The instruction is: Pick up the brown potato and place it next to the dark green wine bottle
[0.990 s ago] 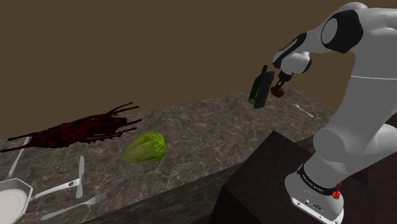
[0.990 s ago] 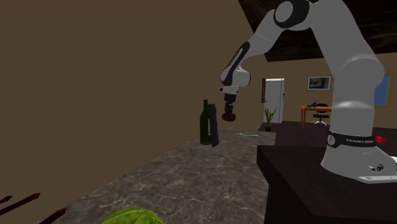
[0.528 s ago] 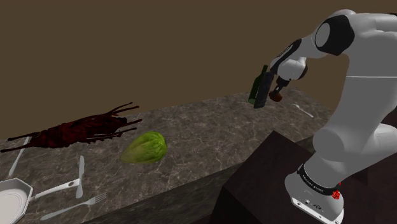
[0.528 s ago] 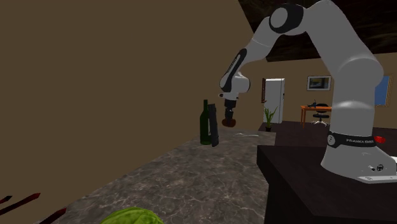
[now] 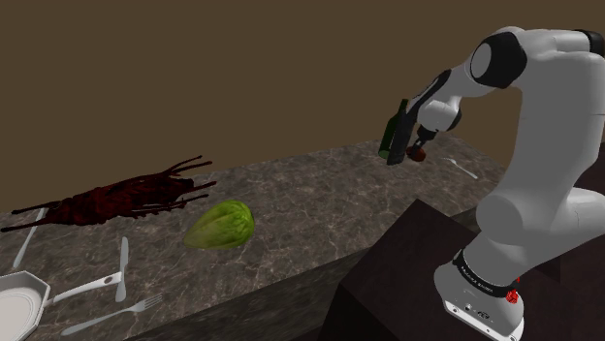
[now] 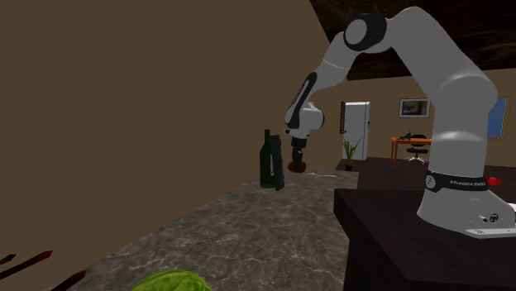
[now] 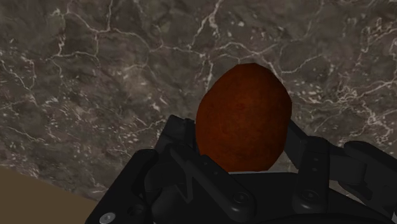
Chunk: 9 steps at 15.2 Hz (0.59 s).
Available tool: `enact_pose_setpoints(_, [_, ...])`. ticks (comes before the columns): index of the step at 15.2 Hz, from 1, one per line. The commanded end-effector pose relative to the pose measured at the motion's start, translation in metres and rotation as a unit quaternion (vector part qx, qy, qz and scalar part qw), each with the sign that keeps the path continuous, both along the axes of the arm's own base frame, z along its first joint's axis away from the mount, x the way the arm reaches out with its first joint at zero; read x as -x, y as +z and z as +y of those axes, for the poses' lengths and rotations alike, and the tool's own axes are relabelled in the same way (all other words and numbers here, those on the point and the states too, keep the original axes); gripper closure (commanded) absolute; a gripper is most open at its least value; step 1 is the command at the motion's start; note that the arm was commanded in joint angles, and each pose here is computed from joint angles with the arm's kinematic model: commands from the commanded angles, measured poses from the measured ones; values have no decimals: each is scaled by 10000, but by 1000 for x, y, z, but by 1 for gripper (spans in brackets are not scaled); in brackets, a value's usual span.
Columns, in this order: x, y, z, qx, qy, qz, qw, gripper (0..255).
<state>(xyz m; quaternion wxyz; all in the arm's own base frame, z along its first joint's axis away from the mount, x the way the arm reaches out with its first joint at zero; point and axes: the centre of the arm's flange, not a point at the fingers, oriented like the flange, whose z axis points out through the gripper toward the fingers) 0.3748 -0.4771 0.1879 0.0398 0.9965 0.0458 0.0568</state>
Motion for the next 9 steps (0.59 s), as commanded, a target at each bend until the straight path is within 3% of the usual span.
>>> enact_pose_setpoints(1, [0,-10,-1,1,-1,-1,10000,255])
enact_pose_setpoints(9, [0,-53,-1,1,-1,-1,10000,255])
